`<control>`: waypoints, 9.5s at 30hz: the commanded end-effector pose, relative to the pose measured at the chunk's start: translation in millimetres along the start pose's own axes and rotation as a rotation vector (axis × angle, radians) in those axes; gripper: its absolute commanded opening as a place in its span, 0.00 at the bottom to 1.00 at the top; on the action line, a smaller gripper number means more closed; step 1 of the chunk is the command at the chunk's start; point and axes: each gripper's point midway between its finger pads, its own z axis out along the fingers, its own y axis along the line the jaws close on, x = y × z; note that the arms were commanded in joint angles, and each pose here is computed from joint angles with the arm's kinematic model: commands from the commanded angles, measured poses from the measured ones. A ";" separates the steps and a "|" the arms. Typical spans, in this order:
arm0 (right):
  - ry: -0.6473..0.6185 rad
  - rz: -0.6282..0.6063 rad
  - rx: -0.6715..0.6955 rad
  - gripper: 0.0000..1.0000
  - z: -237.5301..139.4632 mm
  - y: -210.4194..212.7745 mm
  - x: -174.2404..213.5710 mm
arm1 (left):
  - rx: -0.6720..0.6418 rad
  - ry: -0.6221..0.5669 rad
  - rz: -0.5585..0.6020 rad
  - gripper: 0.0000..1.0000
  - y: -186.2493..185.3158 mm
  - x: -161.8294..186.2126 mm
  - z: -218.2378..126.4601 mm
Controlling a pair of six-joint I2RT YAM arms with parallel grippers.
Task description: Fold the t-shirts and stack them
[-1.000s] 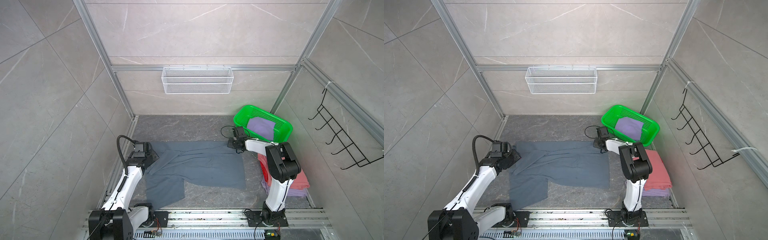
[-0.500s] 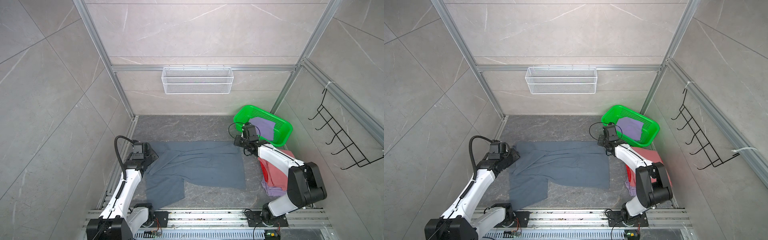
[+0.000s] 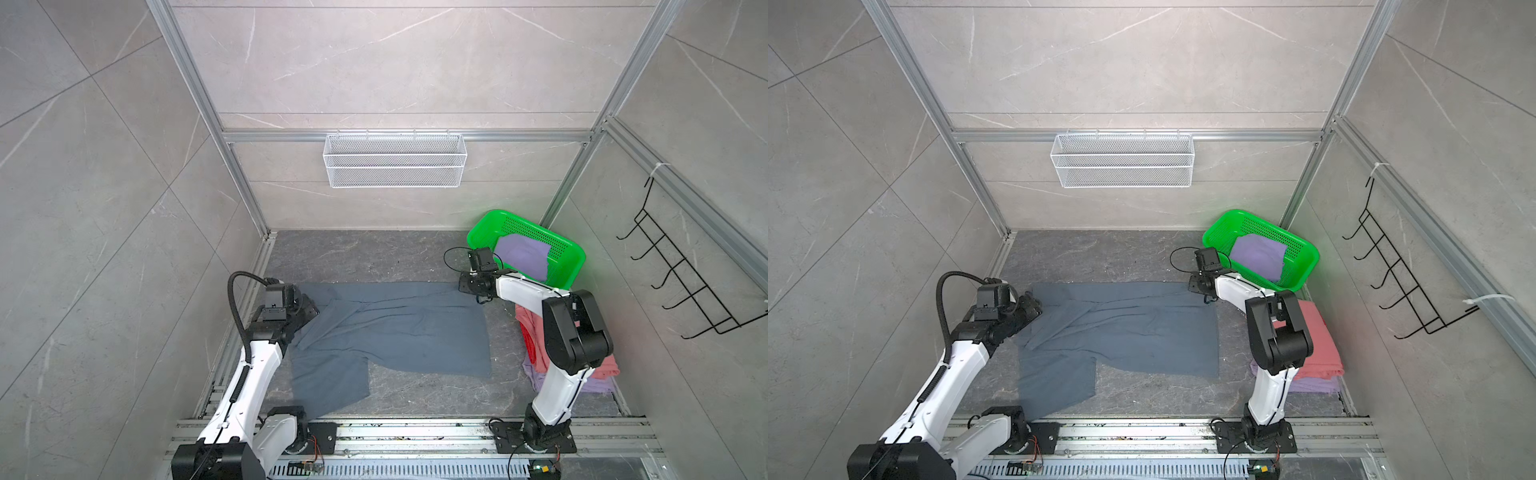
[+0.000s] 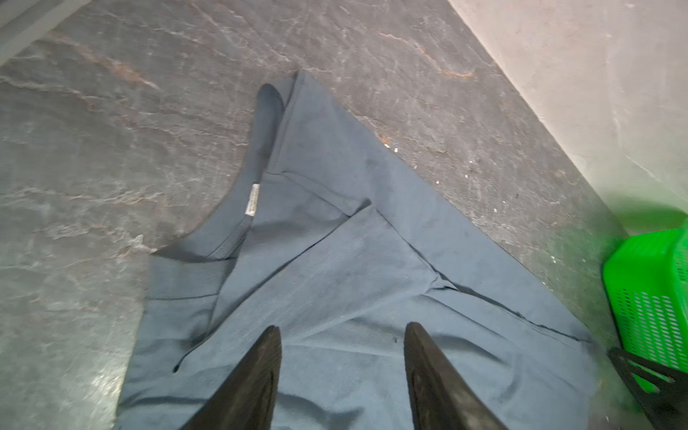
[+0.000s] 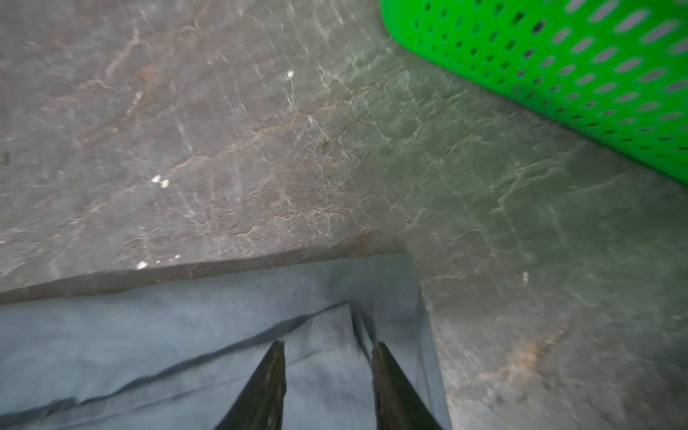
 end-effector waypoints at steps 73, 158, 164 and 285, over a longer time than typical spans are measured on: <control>0.095 0.116 -0.100 0.44 -34.1 65.6 83.7 | -0.041 0.280 -0.035 0.77 -13.7 41.2 118.2; -0.101 0.270 -0.189 0.75 -103.6 -27.0 112.6 | -0.690 0.435 -0.414 0.75 148.7 153.2 -18.9; -0.101 0.291 -0.190 0.75 -100.2 -30.7 112.1 | -0.724 0.385 -0.387 0.76 159.9 140.2 -30.9; -0.228 0.329 -0.236 0.56 -24.8 66.7 -87.1 | 0.134 -0.019 -0.065 0.68 -20.1 -225.2 115.9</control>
